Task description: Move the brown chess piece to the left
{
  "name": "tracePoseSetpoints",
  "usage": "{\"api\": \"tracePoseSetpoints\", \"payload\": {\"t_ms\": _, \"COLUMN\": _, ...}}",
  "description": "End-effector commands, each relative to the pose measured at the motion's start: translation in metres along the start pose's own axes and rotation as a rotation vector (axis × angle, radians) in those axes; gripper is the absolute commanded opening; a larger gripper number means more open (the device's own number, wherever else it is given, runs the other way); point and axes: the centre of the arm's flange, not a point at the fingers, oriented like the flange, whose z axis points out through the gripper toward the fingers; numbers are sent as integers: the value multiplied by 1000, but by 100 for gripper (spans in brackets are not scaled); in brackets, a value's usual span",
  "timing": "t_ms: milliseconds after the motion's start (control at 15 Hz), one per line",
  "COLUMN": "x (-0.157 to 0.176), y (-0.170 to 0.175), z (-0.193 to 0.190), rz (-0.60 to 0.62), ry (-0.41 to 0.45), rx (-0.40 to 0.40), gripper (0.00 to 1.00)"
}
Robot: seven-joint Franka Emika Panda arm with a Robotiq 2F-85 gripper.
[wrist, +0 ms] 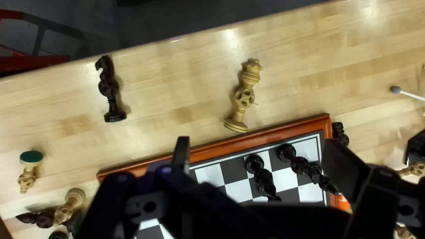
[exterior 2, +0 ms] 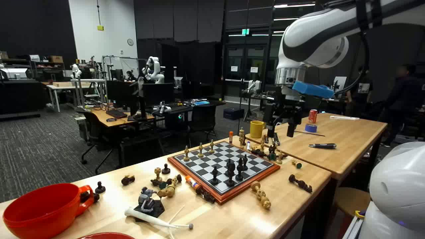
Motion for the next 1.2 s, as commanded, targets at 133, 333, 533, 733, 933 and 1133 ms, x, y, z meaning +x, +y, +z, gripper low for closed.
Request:
{"api": "tracePoseSetpoints", "payload": {"t_ms": 133, "x": 0, "y": 0, "z": 0, "rz": 0, "ry": 0, "rx": 0, "gripper": 100}}
{"api": "tracePoseSetpoints", "payload": {"t_ms": 333, "x": 0, "y": 0, "z": 0, "rz": 0, "ry": 0, "rx": 0, "gripper": 100}}
{"api": "tracePoseSetpoints", "payload": {"t_ms": 533, "x": 18, "y": 4, "z": -6, "rz": -19, "ry": -6, "rx": -21, "gripper": 100}}
{"api": "tracePoseSetpoints", "payload": {"t_ms": 733, "x": 58, "y": 3, "z": -18, "rz": -75, "ry": 8, "rx": -81, "gripper": 100}}
{"api": "tracePoseSetpoints", "payload": {"t_ms": 933, "x": 110, "y": 5, "z": -26, "rz": -122, "ry": 18, "rx": -138, "gripper": 100}}
{"api": "tracePoseSetpoints", "payload": {"t_ms": 1133, "x": 169, "y": 7, "z": -31, "rz": -141, "ry": 35, "rx": -195, "gripper": 100}}
